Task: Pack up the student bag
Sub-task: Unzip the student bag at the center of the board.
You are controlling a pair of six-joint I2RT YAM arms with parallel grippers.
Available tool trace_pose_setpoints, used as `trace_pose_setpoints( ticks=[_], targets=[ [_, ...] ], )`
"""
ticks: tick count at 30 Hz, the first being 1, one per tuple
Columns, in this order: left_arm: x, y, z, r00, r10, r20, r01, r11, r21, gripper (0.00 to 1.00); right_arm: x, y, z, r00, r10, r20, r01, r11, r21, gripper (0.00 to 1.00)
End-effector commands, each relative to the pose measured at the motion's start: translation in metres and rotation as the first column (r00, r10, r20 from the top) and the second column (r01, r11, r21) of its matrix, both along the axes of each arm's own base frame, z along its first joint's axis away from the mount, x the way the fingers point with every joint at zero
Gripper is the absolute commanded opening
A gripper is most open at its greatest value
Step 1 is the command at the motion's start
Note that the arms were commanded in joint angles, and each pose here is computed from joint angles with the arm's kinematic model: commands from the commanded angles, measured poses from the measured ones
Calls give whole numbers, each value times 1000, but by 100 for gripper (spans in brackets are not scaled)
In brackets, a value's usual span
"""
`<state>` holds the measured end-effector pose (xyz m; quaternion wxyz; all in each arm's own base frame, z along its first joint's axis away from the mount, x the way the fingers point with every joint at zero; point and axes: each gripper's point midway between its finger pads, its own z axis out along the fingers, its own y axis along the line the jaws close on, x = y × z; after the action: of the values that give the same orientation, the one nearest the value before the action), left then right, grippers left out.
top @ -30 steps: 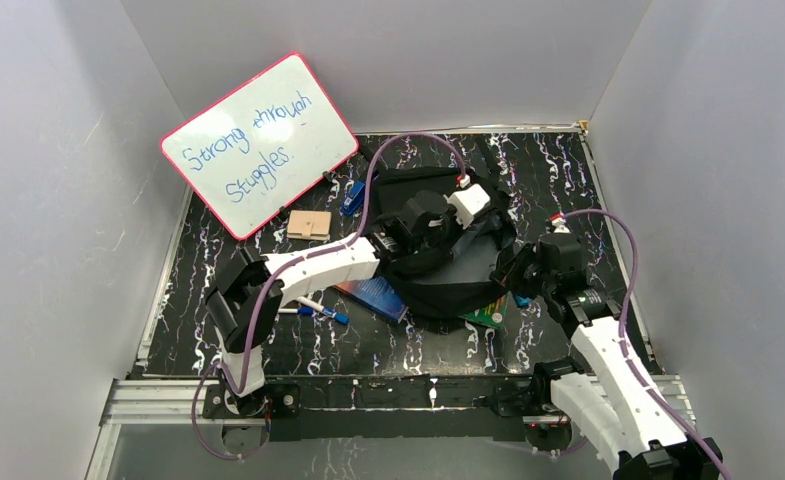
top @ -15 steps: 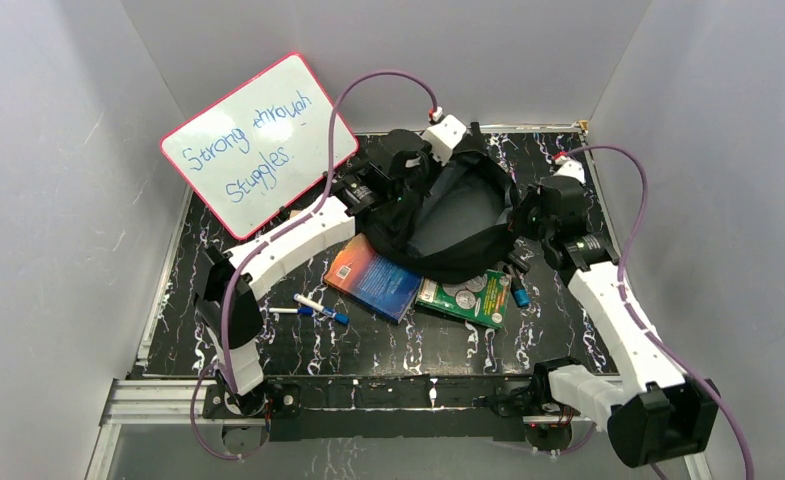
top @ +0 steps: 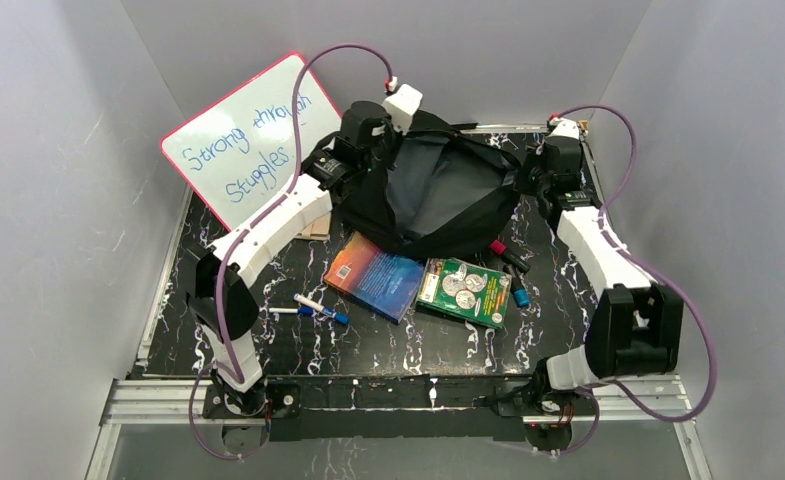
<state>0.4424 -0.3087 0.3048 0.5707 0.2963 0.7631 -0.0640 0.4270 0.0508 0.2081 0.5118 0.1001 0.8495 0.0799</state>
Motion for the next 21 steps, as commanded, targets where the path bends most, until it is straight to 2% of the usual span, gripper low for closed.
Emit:
trace_pose_setpoints(
  ticks=[1, 5, 9, 12, 17, 21],
  targets=[
    [16, 31, 13, 998, 70, -1, -70, 992, -103, 0, 47, 9, 44, 971, 134, 198, -134, 991, -11, 7],
    [35, 28, -12, 996, 80, -34, -84, 986, -145, 0, 70, 16, 37, 959, 194, 206, -194, 981, -20, 12],
    [60, 22, -25, 995, 88, -46, -95, 976, -197, 0, 94, 11, 27, 965, 188, 181, -187, 982, -18, 16],
    [78, 15, -43, 995, 79, -61, -90, 976, -197, 0, 101, 5, 13, 983, 155, 98, -159, 987, 34, 26],
    [105, 0, -75, 999, 39, -39, -45, 981, -188, 0, 77, 5, 6, 990, 129, 55, -134, 986, 102, 44],
    [126, 1, -96, 999, 28, -34, -33, 988, -153, 0, 48, 16, 6, 987, 156, 39, -161, 972, 171, 49]
  ],
)
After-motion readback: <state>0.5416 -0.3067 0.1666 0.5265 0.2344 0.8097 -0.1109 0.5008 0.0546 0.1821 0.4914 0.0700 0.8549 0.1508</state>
